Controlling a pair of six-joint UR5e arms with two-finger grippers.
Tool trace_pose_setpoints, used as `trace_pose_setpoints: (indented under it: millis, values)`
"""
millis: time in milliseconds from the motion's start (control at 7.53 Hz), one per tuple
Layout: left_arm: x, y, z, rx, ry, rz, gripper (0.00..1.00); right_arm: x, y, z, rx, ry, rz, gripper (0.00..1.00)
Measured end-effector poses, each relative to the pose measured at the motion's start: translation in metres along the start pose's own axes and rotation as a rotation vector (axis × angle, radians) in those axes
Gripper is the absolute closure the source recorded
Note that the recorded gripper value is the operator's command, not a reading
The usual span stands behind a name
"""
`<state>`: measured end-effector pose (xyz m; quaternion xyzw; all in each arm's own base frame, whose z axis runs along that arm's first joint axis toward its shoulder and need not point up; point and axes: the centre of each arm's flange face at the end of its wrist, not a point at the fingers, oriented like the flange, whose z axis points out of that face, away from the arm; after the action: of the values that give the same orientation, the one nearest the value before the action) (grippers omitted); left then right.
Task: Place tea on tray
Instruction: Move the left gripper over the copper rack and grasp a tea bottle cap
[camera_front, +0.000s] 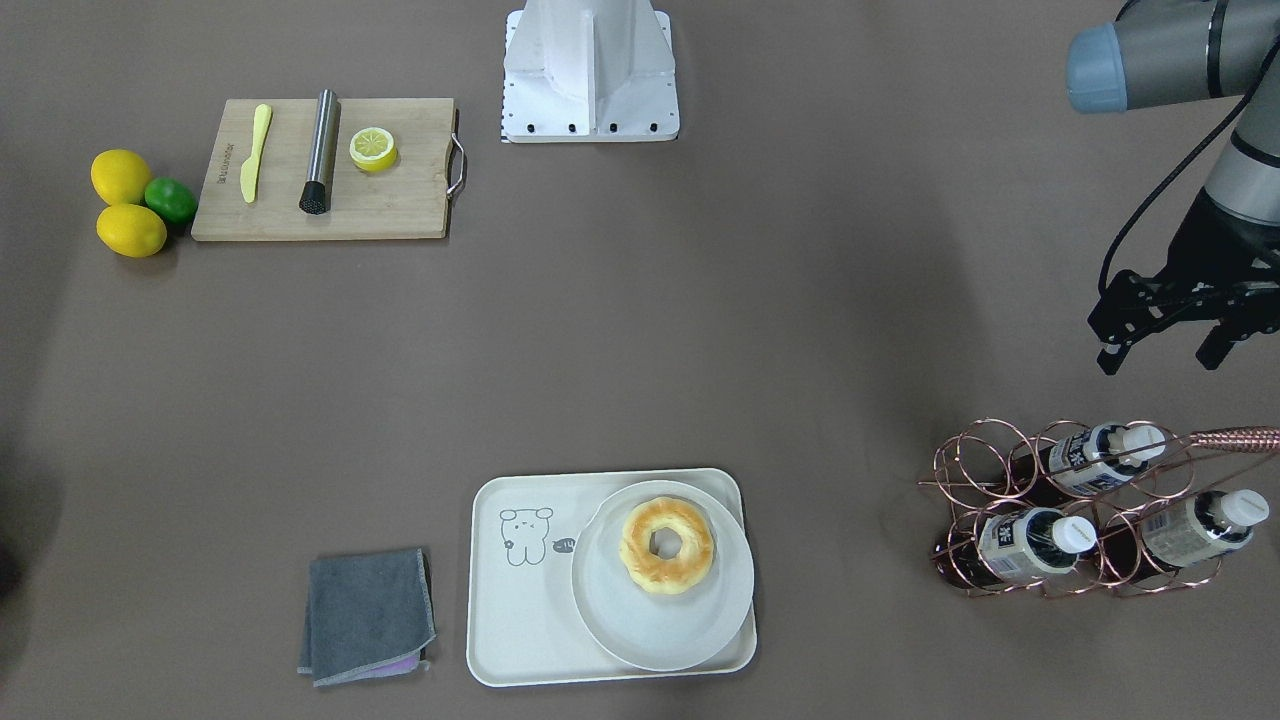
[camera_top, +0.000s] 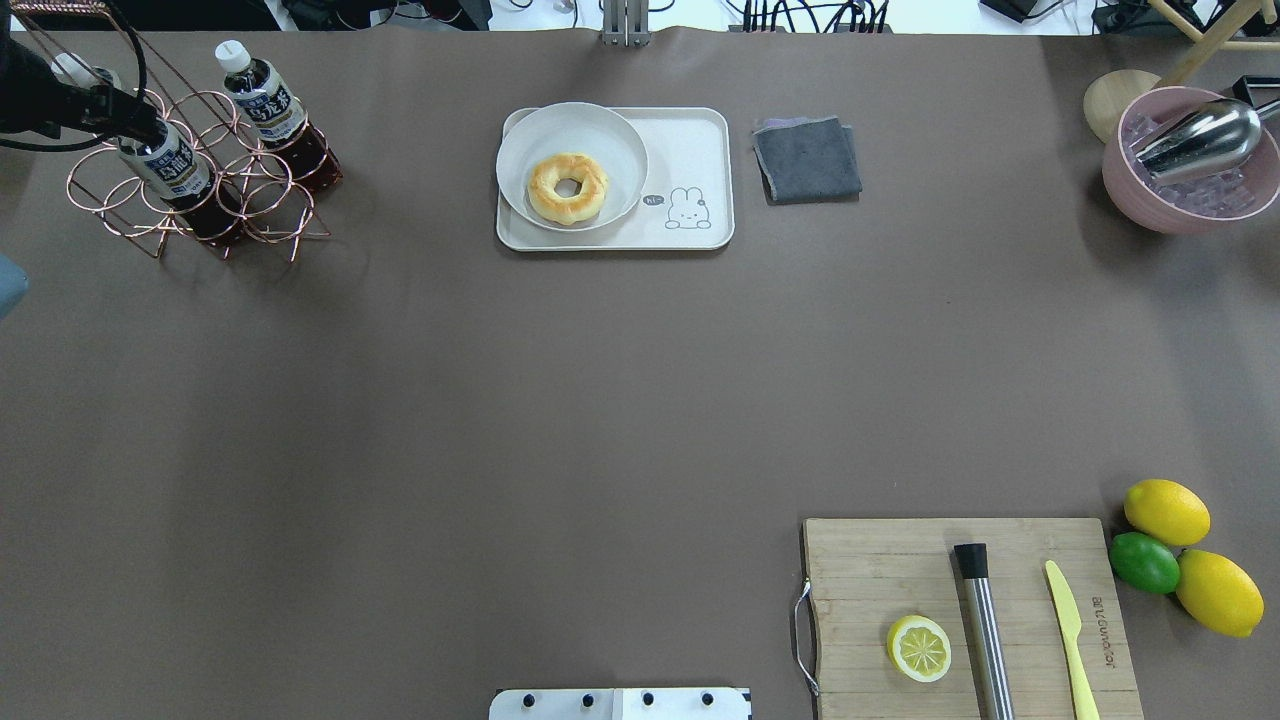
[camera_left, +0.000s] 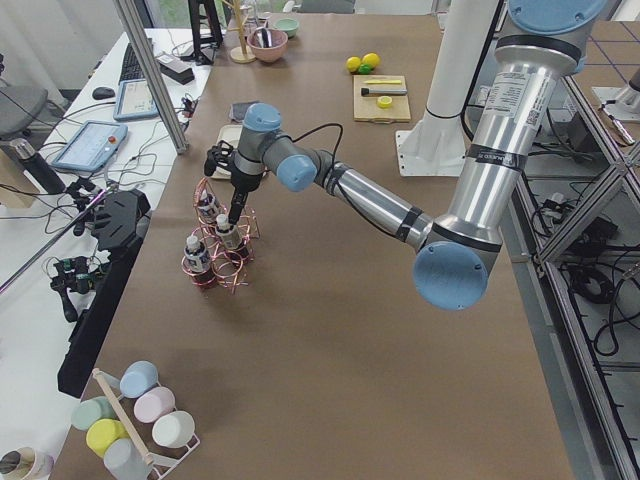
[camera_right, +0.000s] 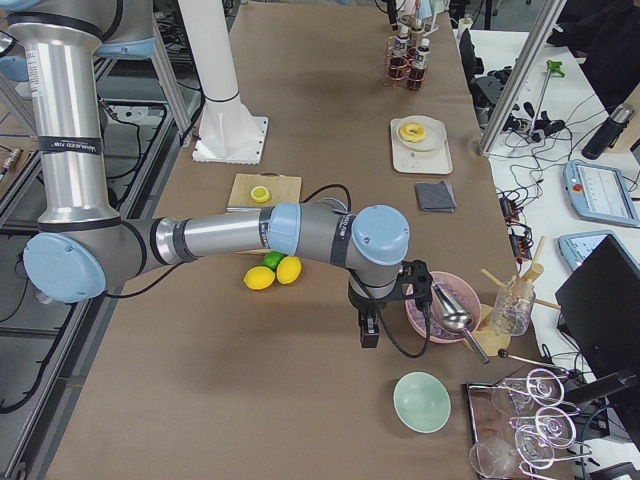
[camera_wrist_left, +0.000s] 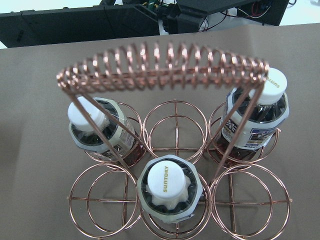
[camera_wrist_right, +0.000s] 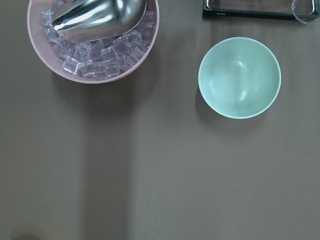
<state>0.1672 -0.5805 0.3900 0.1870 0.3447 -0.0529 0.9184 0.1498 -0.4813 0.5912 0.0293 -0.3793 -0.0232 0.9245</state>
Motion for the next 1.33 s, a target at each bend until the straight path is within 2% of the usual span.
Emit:
trace_pose_setpoints:
  millis: [265,531,1062,1195,1327]
  values:
    - [-0.005,-0.006,0.024,0.013,0.013,0.011,0.06,0.000,0.000,0.000,0.001,-0.003,0.000,0.00]
    - [-0.003,-0.012,0.031,0.021,0.022,0.016,0.23,0.001,0.001,0.002,0.011,-0.008,-0.008,0.00]
    - [-0.001,-0.019,0.039,0.016,0.019,0.028,0.25,0.000,0.001,0.002,0.017,-0.016,-0.010,0.00]
    - [-0.002,-0.020,0.041,0.014,0.017,0.030,0.31,0.000,0.001,0.002,0.017,-0.016,-0.010,0.00]
    - [-0.003,-0.020,0.041,0.013,0.016,0.038,0.44,0.000,0.001,0.002,0.017,-0.016,-0.010,0.00]
